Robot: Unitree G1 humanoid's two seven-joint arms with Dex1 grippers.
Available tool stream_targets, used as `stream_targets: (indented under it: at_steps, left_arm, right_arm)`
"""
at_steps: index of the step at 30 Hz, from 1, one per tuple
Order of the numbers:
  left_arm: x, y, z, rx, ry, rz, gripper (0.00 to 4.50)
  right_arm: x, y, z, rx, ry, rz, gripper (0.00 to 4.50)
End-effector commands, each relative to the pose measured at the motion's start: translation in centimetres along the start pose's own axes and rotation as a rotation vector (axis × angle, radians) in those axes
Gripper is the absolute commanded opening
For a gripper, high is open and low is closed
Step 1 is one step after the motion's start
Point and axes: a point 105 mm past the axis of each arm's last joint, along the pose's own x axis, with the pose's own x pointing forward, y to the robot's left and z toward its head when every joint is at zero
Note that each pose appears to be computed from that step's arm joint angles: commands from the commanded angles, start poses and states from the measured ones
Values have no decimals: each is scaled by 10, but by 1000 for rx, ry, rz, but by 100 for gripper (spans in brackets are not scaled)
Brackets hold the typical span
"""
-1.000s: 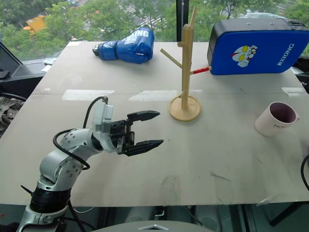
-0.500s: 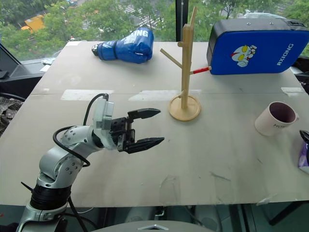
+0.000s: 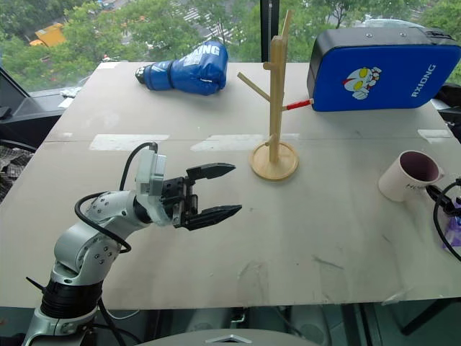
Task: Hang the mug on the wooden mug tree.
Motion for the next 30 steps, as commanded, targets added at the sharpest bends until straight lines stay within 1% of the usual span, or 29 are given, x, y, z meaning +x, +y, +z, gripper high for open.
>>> stream_targets:
  at_steps: [1,3,7,10,11,12,13,18,23,26,30]
  left_arm:
    - [-1,-3,13,69,-19,2,450]
    - [-1,-2,14,71,-19,7,450]
    - [-1,0,15,71,-22,16,450]
    - [0,-2,16,69,-21,15,450]
    - [0,-3,17,70,-21,16,450]
    - [0,-3,17,71,-20,21,450]
    - [-1,-2,16,72,-20,29,450]
    - [-3,-1,16,71,-19,30,450]
    - [-3,0,14,63,-23,29,450]
    - [-4,0,13,58,-24,27,450]
    - [-5,2,11,38,-35,28,450]
  right_arm:
    - [9,2,9,13,-69,31,374]
    - [16,5,8,36,-76,52,374]
    - [30,10,6,47,-83,75,271]
    - [35,17,3,54,-95,125,130]
    - [36,19,4,54,-98,140,94]
    - [36,21,5,56,-105,153,41]
    - [37,22,5,60,-112,160,19]
    - [38,32,10,63,-143,188,19]
    - [27,41,16,39,-165,216,19]
    - [20,51,27,19,-198,232,19]
    - [7,83,62,-21,-283,306,19]
